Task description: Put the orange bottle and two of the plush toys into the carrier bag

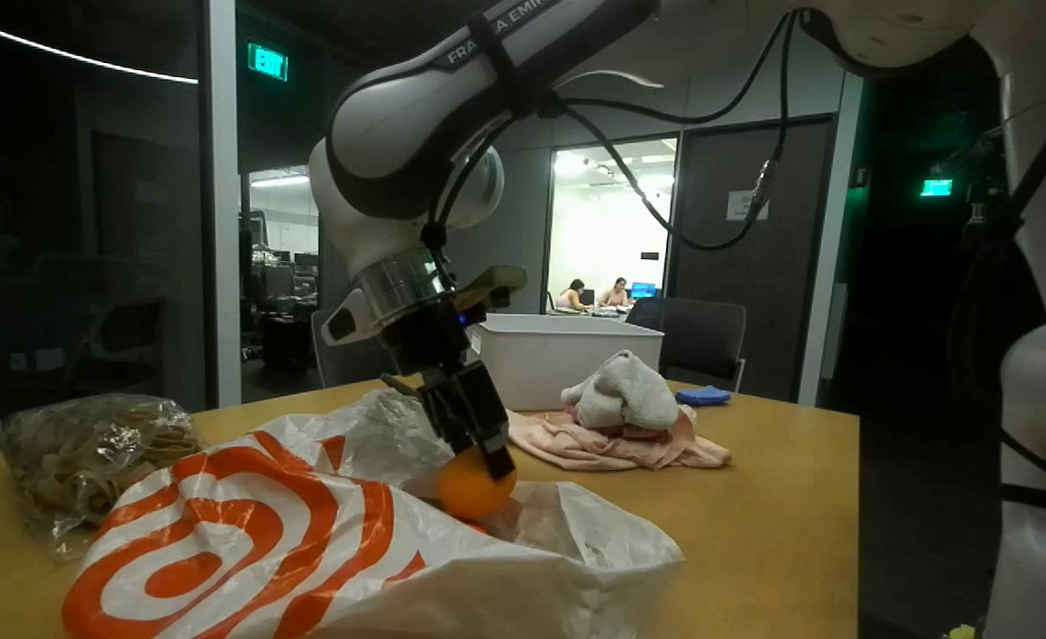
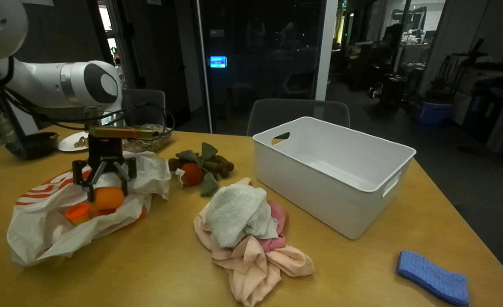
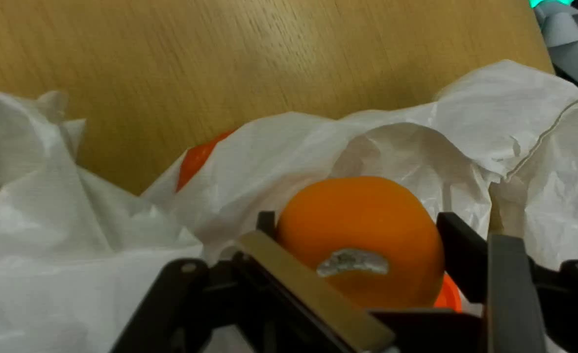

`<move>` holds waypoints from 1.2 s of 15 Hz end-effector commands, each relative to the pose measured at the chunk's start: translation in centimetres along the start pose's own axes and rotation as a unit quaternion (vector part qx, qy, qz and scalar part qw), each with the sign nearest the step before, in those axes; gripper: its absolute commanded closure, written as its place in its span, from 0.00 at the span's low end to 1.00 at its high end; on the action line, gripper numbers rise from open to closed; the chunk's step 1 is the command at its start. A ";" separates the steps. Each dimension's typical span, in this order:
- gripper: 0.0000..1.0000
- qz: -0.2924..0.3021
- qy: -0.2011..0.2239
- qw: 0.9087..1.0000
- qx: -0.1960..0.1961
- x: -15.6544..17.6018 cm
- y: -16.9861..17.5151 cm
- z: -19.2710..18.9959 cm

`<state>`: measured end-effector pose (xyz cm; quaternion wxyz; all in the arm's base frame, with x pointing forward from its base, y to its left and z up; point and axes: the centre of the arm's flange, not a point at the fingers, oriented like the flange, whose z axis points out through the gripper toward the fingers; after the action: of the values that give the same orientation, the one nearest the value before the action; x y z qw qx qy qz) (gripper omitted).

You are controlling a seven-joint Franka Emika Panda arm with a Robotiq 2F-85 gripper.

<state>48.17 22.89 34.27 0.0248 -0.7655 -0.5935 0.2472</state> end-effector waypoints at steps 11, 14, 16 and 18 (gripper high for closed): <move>0.00 0.058 0.051 0.996 -0.052 0.6 1.1 -4.7; 0.00 0.094 0.074 0.990 -0.073 -0.5 1.5 -6.3; 0.00 0.124 0.091 0.982 -0.108 -1.2 2.2 -7.1; 0.00 0.156 0.102 0.973 -0.135 -1.9 3.5 -7.5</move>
<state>53.01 23.15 39.47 -0.0224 -0.8445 -0.5201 0.1259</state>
